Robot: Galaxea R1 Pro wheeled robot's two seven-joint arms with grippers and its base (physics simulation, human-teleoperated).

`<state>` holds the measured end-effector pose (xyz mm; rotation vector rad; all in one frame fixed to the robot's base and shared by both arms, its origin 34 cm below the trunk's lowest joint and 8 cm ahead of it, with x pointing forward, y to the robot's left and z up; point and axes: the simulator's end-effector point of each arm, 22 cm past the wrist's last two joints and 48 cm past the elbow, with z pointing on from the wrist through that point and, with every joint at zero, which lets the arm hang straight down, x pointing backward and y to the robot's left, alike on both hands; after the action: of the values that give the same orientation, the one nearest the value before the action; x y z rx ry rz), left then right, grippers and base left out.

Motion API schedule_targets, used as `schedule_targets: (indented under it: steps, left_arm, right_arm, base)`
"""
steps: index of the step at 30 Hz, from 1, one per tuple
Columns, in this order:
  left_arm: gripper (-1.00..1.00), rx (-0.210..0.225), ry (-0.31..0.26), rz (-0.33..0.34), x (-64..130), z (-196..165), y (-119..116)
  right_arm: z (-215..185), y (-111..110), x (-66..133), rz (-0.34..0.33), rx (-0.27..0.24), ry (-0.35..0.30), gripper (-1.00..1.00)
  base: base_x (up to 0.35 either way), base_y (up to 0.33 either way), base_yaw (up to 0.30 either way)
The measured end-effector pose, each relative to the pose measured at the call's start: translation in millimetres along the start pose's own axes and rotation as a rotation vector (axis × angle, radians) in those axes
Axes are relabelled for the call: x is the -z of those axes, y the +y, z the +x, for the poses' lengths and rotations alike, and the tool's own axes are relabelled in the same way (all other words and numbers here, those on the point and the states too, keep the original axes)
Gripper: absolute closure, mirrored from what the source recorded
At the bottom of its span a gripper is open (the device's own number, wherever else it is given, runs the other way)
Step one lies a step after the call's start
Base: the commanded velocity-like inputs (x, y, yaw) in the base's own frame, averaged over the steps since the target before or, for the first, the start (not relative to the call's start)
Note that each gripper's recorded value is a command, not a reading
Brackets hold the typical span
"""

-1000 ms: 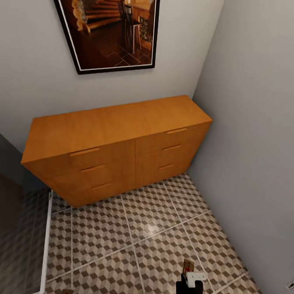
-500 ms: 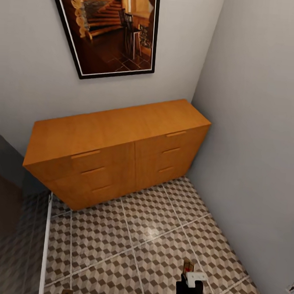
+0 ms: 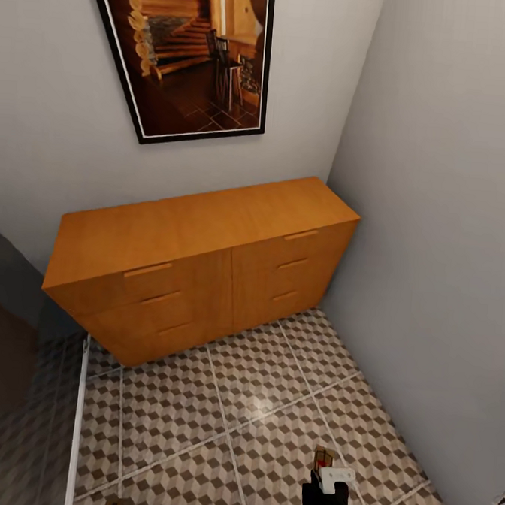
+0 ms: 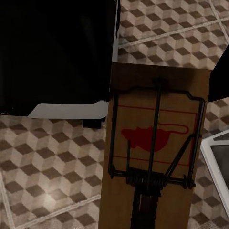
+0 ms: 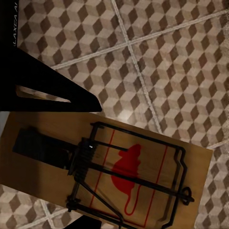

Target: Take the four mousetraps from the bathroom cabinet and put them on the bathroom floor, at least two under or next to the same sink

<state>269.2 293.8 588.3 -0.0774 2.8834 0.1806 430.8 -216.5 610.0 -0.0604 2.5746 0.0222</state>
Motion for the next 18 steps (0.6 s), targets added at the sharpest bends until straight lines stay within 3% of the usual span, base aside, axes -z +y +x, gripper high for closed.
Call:
schedule_targets:
  steps: [18]
  left_arm:
    - [1.00,0.005,-0.029,0.000,1.7,-12.8,-0.1]
  right_arm:
    - [-14.6,-1.5,2.0,0.002,0.002,-0.029,1.00]
  base:
    - [0.000,0.000,0.000]
